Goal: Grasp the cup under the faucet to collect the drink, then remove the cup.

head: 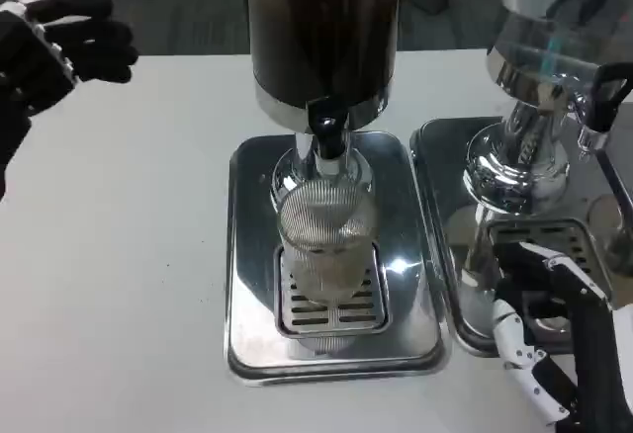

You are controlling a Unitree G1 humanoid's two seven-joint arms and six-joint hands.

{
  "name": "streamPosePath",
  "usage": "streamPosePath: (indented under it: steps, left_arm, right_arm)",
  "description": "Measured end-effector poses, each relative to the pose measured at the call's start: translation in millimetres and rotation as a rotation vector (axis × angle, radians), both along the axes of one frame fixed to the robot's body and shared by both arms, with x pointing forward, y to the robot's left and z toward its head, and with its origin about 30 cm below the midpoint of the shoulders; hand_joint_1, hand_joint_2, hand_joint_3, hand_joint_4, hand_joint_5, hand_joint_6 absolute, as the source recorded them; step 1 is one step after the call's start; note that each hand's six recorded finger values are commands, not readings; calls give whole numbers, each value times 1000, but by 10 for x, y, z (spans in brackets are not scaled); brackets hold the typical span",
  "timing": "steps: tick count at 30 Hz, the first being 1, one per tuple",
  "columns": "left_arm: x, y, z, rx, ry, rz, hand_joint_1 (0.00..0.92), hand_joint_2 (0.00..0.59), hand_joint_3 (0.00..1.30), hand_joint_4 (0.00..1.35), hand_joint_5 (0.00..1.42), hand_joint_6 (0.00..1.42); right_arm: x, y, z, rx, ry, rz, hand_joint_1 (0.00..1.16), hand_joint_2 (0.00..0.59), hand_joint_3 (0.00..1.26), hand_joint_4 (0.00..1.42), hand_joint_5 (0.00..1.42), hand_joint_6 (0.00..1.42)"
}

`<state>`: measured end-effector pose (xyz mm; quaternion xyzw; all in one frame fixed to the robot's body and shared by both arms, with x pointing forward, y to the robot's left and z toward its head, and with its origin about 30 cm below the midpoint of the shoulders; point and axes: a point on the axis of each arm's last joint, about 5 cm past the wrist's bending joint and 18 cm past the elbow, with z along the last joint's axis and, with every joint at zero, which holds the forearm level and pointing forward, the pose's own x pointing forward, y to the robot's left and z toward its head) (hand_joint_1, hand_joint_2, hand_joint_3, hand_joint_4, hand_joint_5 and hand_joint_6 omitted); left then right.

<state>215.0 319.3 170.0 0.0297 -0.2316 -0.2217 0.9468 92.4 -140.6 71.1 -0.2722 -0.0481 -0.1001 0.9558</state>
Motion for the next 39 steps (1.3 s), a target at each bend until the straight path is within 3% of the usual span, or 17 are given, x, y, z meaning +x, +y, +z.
streamPosePath:
  steps: [6, 12, 18, 29, 39]
  left_arm:
    - [108, -38, 40, -70, 128, -210, 0, 89, 264, 208, 242, 297]
    - [205, -75, 86, -98, 206, -336, 0, 88, 237, 165, 202, 234]
    - [309, -173, 127, -91, 218, -397, 0, 88, 229, 155, 190, 212]
    - [465, -480, 55, -73, 239, -477, 0, 97, 227, 146, 173, 204]
    - [559, -723, 42, -4, 171, -468, 0, 97, 224, 134, 168, 204]
  right_arm:
    - [12, 2, 0, 2, -2, 1, 440, 488, 415, 390, 399, 488]
    - [25, 11, -11, 9, 0, 2, 437, 488, 412, 390, 399, 483]
    - [37, 31, -18, 28, 1, -3, 434, 488, 411, 403, 399, 474]
    - [23, 90, -59, 57, 11, -29, 431, 488, 410, 405, 399, 466]
    - [-19, 125, -78, 74, 18, -58, 434, 492, 410, 405, 399, 466]
